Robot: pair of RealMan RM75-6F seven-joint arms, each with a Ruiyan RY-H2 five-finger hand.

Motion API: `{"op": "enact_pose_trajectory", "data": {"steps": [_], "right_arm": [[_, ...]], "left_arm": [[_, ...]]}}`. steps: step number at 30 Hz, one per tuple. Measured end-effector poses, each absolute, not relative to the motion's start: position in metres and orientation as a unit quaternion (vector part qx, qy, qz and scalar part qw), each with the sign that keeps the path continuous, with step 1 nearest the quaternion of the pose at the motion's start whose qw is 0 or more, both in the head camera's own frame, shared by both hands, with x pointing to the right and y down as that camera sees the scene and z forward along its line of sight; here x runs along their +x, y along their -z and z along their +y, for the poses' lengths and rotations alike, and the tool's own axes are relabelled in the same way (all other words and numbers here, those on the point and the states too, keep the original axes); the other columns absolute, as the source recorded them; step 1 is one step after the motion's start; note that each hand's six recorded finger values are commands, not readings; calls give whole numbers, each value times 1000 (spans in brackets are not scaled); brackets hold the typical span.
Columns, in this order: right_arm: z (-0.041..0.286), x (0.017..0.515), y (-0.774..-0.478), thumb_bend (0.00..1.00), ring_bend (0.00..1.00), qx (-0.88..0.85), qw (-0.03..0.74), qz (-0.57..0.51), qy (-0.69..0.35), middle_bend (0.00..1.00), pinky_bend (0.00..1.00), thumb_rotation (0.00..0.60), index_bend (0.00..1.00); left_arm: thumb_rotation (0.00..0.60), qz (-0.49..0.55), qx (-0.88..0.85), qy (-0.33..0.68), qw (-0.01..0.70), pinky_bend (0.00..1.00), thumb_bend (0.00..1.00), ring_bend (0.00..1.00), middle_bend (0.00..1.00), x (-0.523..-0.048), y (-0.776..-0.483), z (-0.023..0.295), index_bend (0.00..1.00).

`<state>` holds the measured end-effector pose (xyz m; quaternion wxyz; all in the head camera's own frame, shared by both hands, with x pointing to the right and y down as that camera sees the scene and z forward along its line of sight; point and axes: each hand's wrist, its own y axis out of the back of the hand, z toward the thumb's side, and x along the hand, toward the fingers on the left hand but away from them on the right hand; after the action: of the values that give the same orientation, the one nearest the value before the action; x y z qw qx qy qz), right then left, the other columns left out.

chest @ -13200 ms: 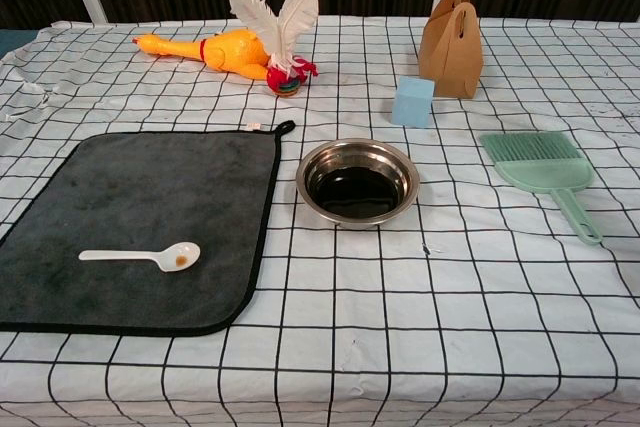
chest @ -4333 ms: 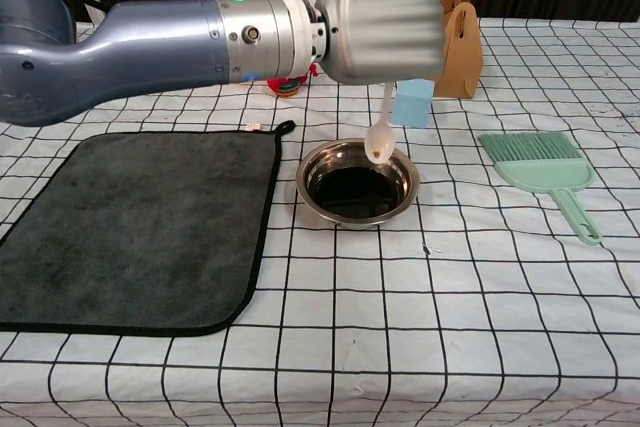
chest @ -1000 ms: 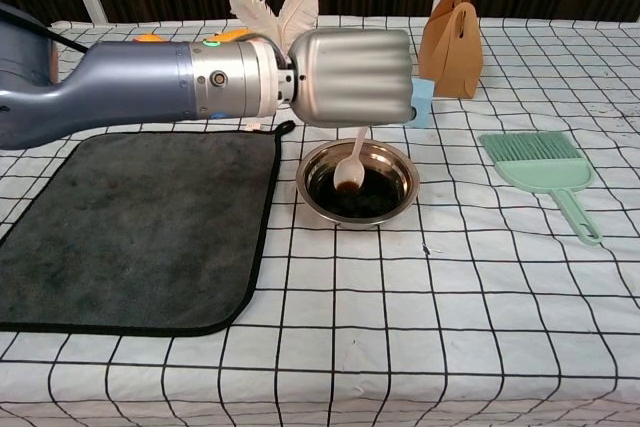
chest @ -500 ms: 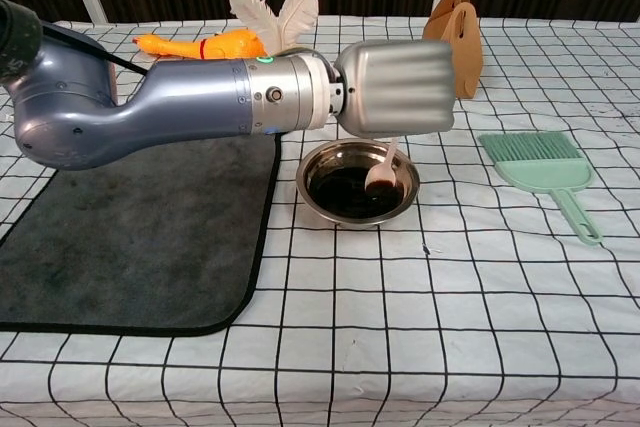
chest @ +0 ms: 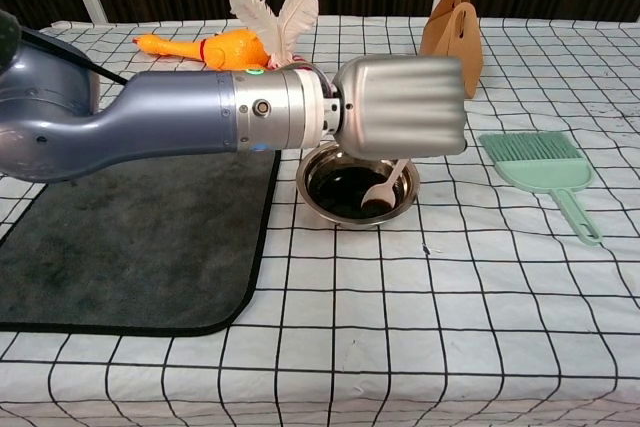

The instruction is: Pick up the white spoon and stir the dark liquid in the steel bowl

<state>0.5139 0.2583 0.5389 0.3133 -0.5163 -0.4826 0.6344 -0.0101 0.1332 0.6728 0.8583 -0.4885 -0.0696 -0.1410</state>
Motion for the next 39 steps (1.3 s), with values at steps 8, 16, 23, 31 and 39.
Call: {"op": "enact_pose_trajectory", "data": {"steps": [8, 16, 23, 31, 39], "right_arm": [[259, 513, -540, 219, 213, -517, 312, -481, -635, 107, 288, 600, 0], [258, 513, -540, 220, 214, -515, 313, -483, -635, 107, 288, 600, 0], [259, 514, -540, 218, 213, -513, 311, -485, -636, 107, 288, 600, 0], [259, 514, -540, 219, 213, -513, 311, -486, -636, 107, 288, 600, 0], [259, 516, -538, 218, 214, -512, 310, -488, -635, 107, 288, 600, 0]], "left_arm": [[600, -83, -492, 138, 856, 788, 527, 828, 841, -23, -670, 136, 732], [600, -107, -489, 163, 850, 788, 528, 828, 841, -50, -676, 123, 732], [600, -116, -480, 179, 851, 788, 528, 828, 841, -56, -683, 112, 732], [600, -97, -472, 183, 857, 788, 528, 828, 841, -41, -683, 102, 733], [600, -95, -460, 180, 864, 788, 528, 828, 841, -23, -686, 99, 733]]}}
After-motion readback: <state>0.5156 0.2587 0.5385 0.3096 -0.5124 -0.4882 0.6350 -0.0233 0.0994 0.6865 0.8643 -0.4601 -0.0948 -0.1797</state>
